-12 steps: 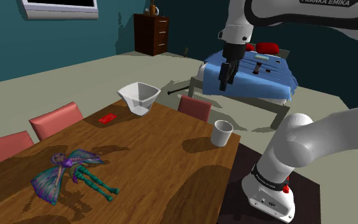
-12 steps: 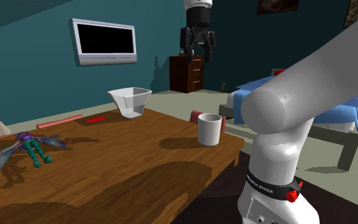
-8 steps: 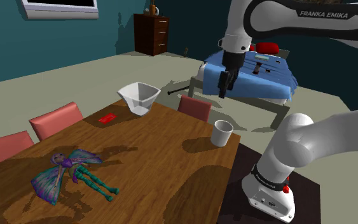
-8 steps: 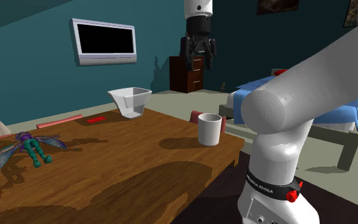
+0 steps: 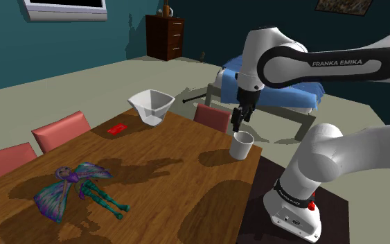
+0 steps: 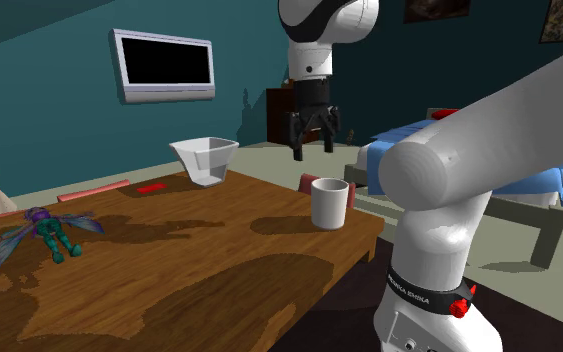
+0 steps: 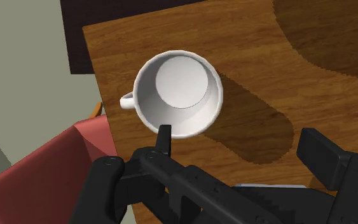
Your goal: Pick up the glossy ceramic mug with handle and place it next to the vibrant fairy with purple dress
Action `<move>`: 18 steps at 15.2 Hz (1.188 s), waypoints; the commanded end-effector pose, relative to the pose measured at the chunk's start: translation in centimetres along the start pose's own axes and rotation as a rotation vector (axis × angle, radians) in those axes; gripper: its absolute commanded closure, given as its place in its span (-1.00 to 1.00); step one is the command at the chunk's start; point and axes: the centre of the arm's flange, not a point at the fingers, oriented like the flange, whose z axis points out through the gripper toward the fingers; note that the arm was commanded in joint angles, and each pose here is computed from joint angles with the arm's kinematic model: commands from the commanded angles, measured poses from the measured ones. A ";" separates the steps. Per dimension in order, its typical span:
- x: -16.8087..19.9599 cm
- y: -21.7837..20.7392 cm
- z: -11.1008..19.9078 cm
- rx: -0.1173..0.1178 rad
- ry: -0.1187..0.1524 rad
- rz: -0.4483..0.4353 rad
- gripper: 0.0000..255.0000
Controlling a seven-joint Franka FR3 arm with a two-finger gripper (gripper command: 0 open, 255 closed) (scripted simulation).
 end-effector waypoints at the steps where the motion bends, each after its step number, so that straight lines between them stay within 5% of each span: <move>1: -0.3 -0.1 3.2 -0.011 0.006 0.024 -1.00; 10: -0.5 -0.3 8.8 -0.018 0.010 0.042 -1.00; 18: -0.5 -0.3 9.1 -0.018 0.010 0.042 -1.00</move>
